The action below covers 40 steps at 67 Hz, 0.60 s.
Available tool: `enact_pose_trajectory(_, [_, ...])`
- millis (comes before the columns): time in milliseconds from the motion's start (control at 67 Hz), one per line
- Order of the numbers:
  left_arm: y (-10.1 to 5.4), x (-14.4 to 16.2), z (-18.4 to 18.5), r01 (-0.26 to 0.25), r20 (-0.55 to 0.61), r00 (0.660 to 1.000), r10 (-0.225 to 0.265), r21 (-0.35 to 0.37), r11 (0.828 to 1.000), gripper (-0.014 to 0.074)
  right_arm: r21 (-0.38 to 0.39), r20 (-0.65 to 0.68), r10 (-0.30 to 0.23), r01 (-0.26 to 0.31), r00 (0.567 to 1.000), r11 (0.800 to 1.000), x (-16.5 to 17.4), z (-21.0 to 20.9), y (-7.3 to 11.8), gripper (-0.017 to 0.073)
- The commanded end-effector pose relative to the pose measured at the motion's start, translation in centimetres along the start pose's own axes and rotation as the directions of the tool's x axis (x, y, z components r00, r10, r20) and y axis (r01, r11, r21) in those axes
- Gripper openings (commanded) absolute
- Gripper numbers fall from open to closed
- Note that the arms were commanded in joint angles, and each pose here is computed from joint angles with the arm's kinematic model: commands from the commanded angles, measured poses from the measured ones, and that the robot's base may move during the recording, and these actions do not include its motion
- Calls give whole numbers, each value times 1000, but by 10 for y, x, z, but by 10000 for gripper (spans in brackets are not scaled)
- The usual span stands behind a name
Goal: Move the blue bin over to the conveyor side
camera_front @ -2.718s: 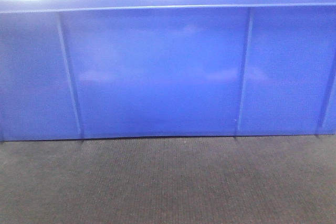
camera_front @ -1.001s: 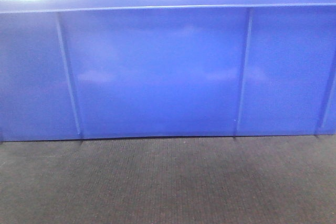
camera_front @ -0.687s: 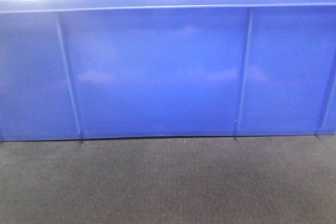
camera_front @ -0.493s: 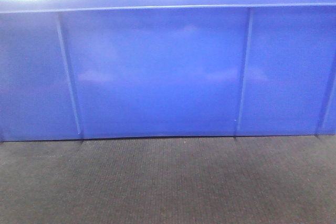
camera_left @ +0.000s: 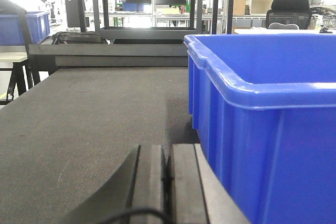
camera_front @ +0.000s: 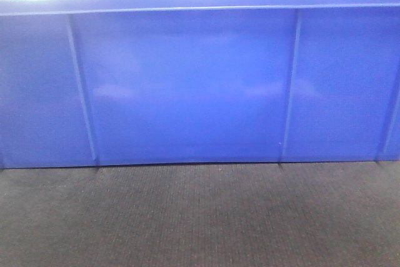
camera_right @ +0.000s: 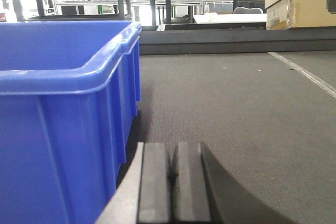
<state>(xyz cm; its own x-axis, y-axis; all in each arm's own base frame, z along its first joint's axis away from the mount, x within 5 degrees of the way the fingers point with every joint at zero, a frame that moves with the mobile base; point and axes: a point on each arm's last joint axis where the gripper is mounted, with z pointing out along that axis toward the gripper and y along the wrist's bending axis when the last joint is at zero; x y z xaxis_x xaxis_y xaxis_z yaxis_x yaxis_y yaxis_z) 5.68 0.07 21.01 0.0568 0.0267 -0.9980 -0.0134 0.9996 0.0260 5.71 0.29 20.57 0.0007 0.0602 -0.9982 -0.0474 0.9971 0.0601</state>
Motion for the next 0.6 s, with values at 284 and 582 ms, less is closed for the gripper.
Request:
enact_pose_trajectory(284, [0,-3,-1,-2,24,1000,3,-7,1000,-24,5,40,-4,3,999,1000,-4,-1,0,-66])
enact_pose_trajectory(582, [0,-3,-1,-2,24,1000,3,-7,1000,-24,5,40,-4,3,999,1000,-4,-1,0,-66])
